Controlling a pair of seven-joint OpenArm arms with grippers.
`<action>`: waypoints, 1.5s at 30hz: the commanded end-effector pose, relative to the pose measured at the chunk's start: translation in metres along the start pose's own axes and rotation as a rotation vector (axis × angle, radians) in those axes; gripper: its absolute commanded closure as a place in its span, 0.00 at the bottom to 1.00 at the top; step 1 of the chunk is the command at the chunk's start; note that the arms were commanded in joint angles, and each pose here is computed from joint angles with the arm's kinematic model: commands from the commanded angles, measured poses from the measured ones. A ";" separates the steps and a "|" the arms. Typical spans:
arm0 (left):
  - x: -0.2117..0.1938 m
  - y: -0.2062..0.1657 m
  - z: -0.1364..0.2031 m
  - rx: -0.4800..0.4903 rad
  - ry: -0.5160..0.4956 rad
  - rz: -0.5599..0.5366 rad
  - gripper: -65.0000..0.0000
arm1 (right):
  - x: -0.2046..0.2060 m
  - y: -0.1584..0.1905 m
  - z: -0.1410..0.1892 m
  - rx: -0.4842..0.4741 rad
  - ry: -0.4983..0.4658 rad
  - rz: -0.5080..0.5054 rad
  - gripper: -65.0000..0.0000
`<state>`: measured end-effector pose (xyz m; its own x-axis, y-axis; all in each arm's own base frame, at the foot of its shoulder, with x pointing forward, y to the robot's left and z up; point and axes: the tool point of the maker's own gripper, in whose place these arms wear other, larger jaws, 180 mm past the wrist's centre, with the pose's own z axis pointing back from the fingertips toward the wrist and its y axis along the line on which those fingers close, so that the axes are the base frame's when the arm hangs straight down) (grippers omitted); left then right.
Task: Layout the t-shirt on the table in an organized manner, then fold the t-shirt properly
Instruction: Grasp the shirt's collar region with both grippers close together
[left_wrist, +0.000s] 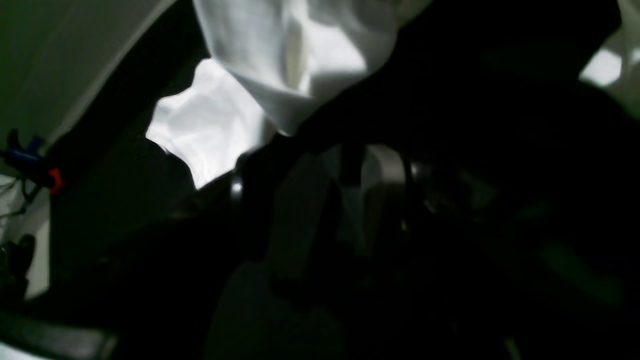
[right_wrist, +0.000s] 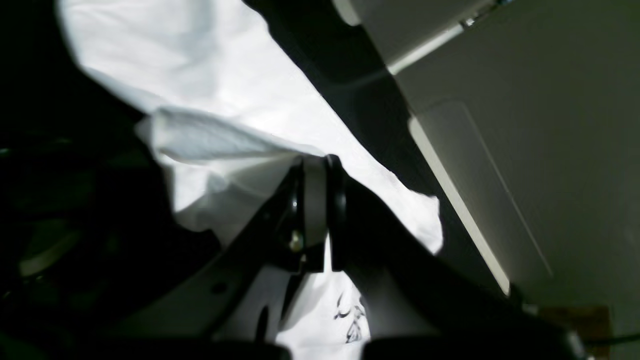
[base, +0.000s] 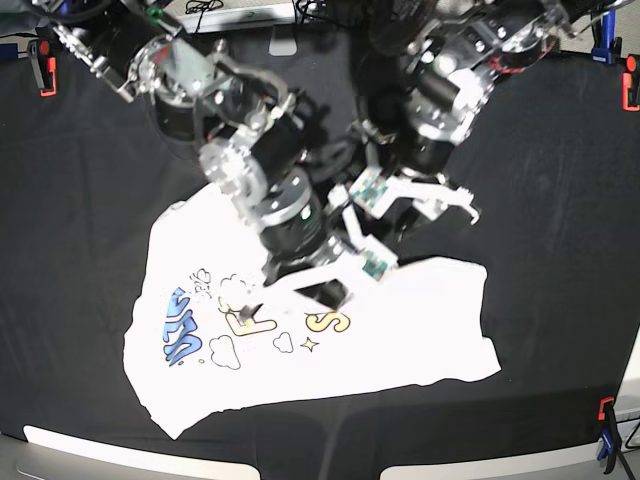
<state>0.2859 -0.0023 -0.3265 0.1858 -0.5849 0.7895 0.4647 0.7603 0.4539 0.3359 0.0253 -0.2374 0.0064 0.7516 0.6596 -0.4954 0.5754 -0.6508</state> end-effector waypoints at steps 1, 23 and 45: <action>0.026 0.009 -0.001 0.039 -0.089 0.020 0.59 | 0.021 -0.009 0.002 -0.025 -0.068 -0.025 1.00; 0.024 0.033 -0.050 0.048 -0.025 0.589 0.59 | 0.050 -0.031 0.004 -0.078 -0.134 -0.164 1.00; 0.011 0.020 -0.079 0.072 0.025 0.595 0.59 | 0.050 -0.031 0.004 -0.078 -0.132 -0.163 1.00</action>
<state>0.3545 -0.0148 -0.3608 0.4732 -0.0781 0.8775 0.2252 0.9737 -0.0348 0.3439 0.0421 -0.2025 0.0183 0.6182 0.7858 -0.4617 0.7024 -0.5418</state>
